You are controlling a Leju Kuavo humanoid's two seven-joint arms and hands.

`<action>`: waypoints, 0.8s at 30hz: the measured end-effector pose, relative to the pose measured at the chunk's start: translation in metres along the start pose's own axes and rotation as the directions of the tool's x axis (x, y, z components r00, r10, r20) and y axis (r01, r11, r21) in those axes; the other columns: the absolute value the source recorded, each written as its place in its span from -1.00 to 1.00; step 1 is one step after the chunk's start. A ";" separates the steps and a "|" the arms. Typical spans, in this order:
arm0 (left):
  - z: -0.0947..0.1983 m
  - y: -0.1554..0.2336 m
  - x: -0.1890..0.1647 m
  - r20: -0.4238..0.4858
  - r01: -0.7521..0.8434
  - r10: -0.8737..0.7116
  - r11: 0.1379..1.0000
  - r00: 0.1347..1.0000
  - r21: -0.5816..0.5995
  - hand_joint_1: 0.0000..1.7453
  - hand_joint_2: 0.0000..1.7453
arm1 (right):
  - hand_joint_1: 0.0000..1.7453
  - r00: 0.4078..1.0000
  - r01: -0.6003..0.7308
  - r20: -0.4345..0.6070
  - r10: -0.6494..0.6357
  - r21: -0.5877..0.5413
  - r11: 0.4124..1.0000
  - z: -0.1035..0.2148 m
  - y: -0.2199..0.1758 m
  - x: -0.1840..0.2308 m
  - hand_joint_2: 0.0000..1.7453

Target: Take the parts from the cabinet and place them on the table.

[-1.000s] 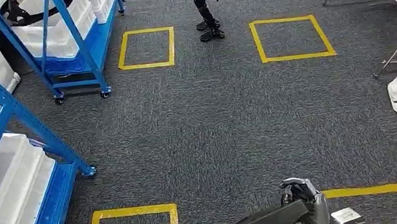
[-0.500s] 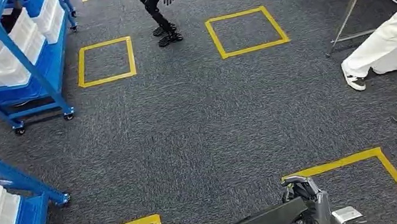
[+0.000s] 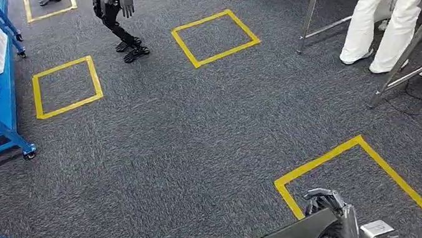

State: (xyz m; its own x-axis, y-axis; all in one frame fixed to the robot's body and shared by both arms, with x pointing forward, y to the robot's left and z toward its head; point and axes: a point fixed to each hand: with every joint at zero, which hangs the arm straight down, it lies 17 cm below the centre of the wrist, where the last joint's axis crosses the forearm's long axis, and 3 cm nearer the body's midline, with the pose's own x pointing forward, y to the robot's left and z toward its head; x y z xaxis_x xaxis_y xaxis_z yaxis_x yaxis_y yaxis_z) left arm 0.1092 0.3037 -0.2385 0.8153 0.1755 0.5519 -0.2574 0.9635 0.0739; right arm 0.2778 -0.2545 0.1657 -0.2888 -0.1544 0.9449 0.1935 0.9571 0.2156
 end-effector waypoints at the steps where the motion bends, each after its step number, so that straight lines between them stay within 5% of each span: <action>1: 0.001 -0.001 -0.002 -0.003 0.000 0.000 1.000 1.000 -0.001 -1.00 -1.00 | 1.00 1.000 0.001 0.003 -0.001 0.003 1.000 0.000 0.000 0.001 1.00; 24: -0.006 0.005 -0.010 -0.022 0.024 -0.024 1.000 0.999 0.002 -1.00 -1.00 | 1.00 1.000 -0.017 0.012 0.017 -0.022 1.000 -0.007 -0.007 0.005 1.00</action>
State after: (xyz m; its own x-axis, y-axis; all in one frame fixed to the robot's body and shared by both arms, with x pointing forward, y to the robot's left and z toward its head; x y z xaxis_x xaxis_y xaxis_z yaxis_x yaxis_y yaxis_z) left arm 0.1024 0.3084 -0.2488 0.8324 0.1570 0.5315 -0.2389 0.9670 0.0884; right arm 0.2812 -0.2640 0.1704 -0.2966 -0.1353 0.9454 0.2188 0.9540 0.2052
